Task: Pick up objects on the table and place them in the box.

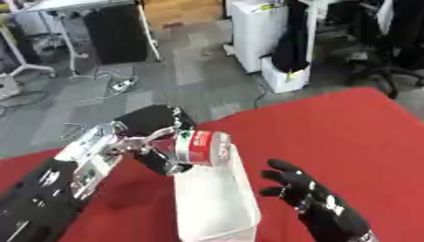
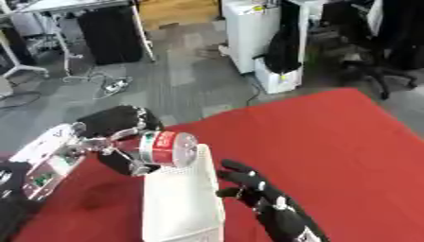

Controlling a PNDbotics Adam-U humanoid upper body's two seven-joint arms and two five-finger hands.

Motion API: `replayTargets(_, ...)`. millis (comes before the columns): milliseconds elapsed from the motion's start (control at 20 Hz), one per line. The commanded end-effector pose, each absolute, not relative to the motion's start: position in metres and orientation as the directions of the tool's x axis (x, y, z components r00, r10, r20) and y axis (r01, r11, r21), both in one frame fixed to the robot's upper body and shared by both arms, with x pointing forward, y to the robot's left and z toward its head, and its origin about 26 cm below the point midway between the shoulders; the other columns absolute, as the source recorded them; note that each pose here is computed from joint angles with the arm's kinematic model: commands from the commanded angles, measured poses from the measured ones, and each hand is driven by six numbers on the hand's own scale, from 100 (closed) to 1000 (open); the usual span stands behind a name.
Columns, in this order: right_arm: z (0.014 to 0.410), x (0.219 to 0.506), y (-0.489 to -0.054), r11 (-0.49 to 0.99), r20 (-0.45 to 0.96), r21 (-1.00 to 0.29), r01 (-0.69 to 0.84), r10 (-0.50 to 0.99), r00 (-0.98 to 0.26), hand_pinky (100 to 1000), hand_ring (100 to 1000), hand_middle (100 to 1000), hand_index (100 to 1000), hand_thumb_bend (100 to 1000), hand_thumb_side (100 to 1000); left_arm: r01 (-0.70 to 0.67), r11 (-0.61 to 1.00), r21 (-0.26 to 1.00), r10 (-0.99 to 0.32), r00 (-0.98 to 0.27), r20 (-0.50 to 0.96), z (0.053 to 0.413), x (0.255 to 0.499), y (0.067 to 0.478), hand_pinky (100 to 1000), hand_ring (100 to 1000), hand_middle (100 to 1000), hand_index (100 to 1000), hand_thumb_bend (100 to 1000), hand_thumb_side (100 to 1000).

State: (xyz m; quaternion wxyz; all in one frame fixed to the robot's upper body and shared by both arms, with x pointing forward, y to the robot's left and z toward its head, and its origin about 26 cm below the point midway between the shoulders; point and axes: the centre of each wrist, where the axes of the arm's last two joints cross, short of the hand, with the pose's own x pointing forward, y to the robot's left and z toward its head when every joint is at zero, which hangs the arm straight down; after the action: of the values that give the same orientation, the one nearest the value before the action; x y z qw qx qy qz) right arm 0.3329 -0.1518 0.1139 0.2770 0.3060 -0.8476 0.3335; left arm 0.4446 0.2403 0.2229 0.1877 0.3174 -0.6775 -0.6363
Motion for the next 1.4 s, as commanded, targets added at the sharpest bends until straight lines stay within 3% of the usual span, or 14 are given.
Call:
replayTargets(50, 0.1287, 0.3344, -0.1508, 0.584, 0.64, -0.428, -0.69, -0.344, -0.688, 848, 962, 990, 919, 458, 1000, -0.228, -0.039, 0.973, -0.659, -0.726, -0.197, 0.2329, 0.4457, 0.2397, 100, 132, 204, 382, 107, 100)
replayTargets(300, 0.1309, 0.3361, -0.1514, 0.581, 0.635, -0.438, -0.686, -0.34, -0.694, 850, 964, 992, 920, 459, 1000, -0.243, -0.064, 0.968, -0.645, -0.73, -0.226, 0.2303, 0.4477, 0.237, 100, 171, 241, 411, 124, 100)
replayTargets(350, 0.1311, 0.3363, -0.1515, 0.581, 0.634, -0.439, -0.685, -0.34, -0.694, 850, 965, 992, 921, 459, 1000, -0.247, -0.065, 0.967, -0.641, -0.732, -0.23, 0.2303, 0.4478, 0.2371, 100, 307, 365, 510, 135, 110)
replayTargets(400, 0.1311, 0.3365, -0.1516, 0.58, 0.634, -0.44, -0.685, -0.339, -0.695, 850, 965, 992, 920, 459, 1000, -0.252, -0.064, 0.966, -0.637, -0.735, -0.234, 0.2304, 0.448, 0.2376, 100, 292, 350, 498, 135, 108)
replayTargets(450, 0.1312, 0.3365, -0.1518, 0.58, 0.635, -0.441, -0.685, -0.339, -0.695, 851, 966, 993, 921, 459, 1000, -0.255, -0.064, 0.965, -0.634, -0.737, -0.237, 0.2303, 0.4483, 0.2382, 223, 489, 526, 646, 118, 160)
replayTargets(550, 0.1313, 0.3366, -0.1521, 0.579, 0.635, -0.442, -0.686, -0.338, -0.695, 851, 966, 993, 921, 459, 1000, -0.266, -0.057, 0.962, -0.621, -0.745, -0.243, 0.2308, 0.4484, 0.2393, 495, 689, 719, 777, 131, 531)
replayTargets(650, 0.1313, 0.3367, -0.1522, 0.578, 0.635, -0.442, -0.686, -0.338, -0.695, 851, 967, 993, 921, 459, 1000, -0.279, -0.047, 0.959, -0.61, -0.752, -0.249, 0.2312, 0.4486, 0.2406, 613, 765, 791, 842, 163, 677)
replayTargets(1100, 0.1308, 0.3369, -0.1523, 0.575, 0.637, -0.444, -0.687, -0.337, -0.693, 852, 967, 994, 921, 459, 1000, -0.311, -0.049, 0.949, -0.59, -0.758, -0.278, 0.2305, 0.4496, 0.2444, 813, 868, 872, 931, 305, 879)
replayTargets(1400, 0.1289, 0.337, -0.1542, 0.575, 0.643, -0.444, -0.687, -0.33, -0.692, 852, 968, 994, 922, 459, 1000, -0.334, -0.057, 0.941, -0.58, -0.756, -0.303, 0.2351, 0.4496, 0.2468, 784, 836, 851, 928, 332, 905)
